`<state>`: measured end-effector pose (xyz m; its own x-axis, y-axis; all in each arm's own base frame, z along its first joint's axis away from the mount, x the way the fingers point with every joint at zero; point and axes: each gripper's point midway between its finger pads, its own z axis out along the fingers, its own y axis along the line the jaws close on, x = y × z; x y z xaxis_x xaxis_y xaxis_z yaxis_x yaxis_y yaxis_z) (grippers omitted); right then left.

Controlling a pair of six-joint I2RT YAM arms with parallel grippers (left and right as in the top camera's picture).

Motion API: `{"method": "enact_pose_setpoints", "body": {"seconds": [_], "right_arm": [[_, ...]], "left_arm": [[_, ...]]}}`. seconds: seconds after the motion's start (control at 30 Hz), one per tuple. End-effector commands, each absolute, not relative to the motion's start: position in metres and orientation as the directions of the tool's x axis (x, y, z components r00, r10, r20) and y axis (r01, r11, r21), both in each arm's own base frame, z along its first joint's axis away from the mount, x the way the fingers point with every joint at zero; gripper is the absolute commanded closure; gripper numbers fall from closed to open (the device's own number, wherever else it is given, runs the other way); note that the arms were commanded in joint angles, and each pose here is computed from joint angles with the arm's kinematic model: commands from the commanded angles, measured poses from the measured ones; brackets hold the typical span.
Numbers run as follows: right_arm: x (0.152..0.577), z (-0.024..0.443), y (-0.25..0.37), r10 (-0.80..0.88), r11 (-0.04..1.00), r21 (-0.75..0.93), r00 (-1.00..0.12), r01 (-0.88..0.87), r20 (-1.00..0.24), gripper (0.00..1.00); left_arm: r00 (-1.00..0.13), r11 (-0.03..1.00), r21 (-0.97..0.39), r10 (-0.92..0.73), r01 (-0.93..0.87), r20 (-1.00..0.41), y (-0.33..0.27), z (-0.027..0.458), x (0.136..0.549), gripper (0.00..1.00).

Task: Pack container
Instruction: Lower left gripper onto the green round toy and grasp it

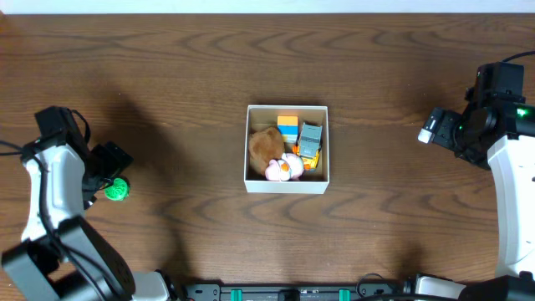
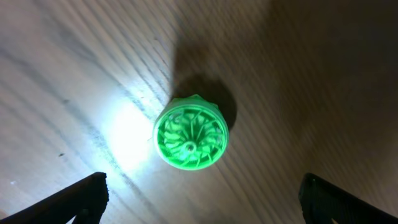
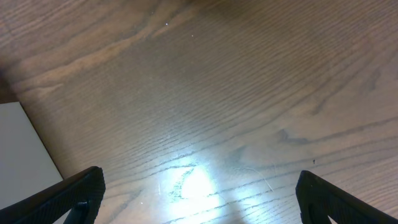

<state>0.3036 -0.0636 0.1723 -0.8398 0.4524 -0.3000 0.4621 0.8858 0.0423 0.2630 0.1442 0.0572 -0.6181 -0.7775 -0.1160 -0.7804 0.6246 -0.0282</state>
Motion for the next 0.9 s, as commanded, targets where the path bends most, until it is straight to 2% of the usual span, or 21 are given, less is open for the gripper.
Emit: {"method": "enact_pose_setpoints", "body": {"seconds": [0.0, 0.23, 0.53, 0.7, 0.87], "right_arm": [[0.304, 0.171, -0.064, 0.439, 0.893, 0.038, -0.848, 0.449, -0.297, 0.01], [0.304, 0.171, -0.064, 0.432, 0.896, 0.036, -0.851, 0.442, -0.297, 0.01], [0.303, 0.171, -0.064, 0.432, 0.896, 0.036, -0.852, 0.442, -0.297, 0.01], [0.303, 0.171, -0.064, 0.432, 0.896, 0.036, -0.852, 0.442, -0.296, 0.01], [0.303, 0.171, -0.064, 0.43, 0.897, 0.034, -0.854, 0.44, -0.294, 0.01]], "left_arm": [[-0.632, 0.634, -0.023, -0.773, -0.773, -0.061, 0.141, 0.037, 0.261, 0.02], [-0.659, 0.66, 0.002, -0.751, -0.752, 0.026, 0.138, 0.004, 0.258, 0.02], [-0.664, 0.665, 0.001, -0.747, -0.747, 0.042, 0.137, -0.005, 0.259, 0.01], [-0.664, 0.665, 0.001, -0.747, -0.747, 0.04, 0.138, -0.005, 0.26, 0.16], [-0.664, 0.665, -0.002, -0.747, -0.747, 0.031, 0.139, -0.005, 0.262, 0.21]]}}
